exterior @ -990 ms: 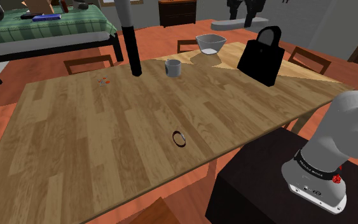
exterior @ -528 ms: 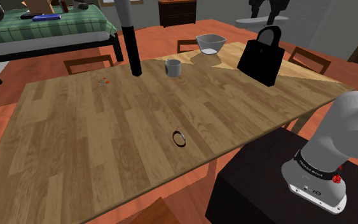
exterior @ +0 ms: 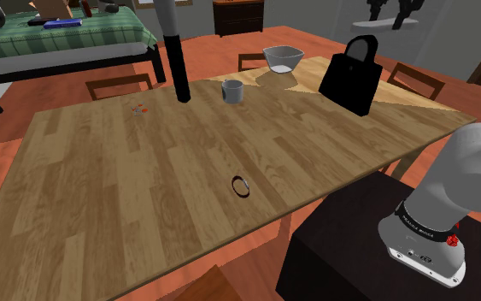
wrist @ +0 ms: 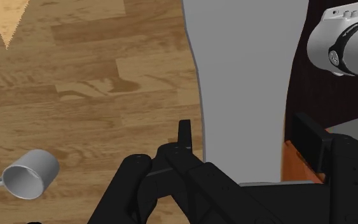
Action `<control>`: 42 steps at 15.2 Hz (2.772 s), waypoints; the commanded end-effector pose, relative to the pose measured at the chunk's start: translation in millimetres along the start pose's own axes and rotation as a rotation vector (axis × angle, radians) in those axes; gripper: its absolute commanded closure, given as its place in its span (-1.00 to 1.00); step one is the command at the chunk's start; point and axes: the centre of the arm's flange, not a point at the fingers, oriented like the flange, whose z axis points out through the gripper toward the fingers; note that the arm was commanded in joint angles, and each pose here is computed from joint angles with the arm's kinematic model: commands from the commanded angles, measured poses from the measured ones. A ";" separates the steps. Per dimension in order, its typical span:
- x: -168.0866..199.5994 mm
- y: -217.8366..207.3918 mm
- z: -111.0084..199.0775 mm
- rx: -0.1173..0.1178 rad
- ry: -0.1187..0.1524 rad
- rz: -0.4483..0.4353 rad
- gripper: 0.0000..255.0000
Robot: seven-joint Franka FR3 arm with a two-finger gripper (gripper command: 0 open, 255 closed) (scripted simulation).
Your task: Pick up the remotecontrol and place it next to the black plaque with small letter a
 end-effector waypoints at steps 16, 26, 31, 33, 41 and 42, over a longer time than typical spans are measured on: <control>-81.2 -12.3 54.2 0.000 0.000 -0.001 1.00; -80.7 -13.3 107.0 0.000 0.000 -0.001 1.00; -80.4 -13.8 133.4 0.000 0.000 -0.001 1.00; -80.3 -14.0 144.0 0.000 0.000 -0.001 1.00; -79.8 -14.8 186.2 0.000 0.000 -0.001 1.00; -79.8 -15.0 191.5 0.000 0.000 -0.001 1.00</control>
